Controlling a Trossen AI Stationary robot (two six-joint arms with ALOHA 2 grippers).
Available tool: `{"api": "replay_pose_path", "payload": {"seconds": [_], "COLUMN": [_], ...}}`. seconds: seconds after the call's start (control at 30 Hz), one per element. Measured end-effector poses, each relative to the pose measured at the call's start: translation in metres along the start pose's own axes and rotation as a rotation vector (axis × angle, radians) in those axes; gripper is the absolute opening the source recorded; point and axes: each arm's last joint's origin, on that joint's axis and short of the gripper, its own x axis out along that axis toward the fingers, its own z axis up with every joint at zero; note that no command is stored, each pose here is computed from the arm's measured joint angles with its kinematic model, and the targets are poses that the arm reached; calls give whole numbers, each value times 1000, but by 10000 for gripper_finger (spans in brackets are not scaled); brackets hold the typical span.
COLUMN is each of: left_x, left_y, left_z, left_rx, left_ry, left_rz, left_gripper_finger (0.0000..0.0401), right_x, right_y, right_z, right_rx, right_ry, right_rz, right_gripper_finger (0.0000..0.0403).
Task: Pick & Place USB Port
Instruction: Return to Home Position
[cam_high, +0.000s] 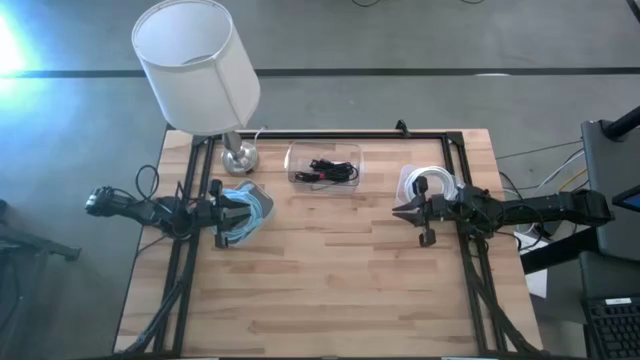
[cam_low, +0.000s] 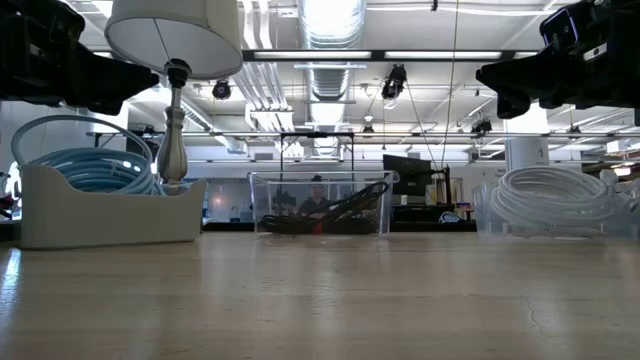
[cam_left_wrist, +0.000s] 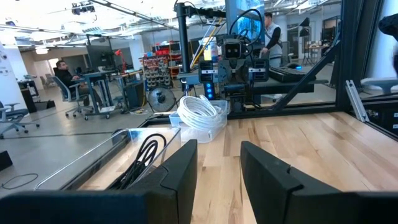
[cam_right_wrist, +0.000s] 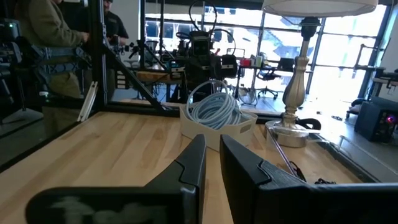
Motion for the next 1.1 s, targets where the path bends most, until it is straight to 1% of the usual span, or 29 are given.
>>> {"api": "replay_pose_path", "payload": {"seconds": [1.1], "left_x": [0], "left_y": [0], "left_z": [0], "left_rx": [0], "left_ry": [0], "left_rz": [0], "left_gripper_finger": [126], "right_x": [0], "right_y": [0], "right_z": [0], "right_rx": [10], "right_ry": [0], "right_rz": [0], "right_gripper_finger": [43]}}
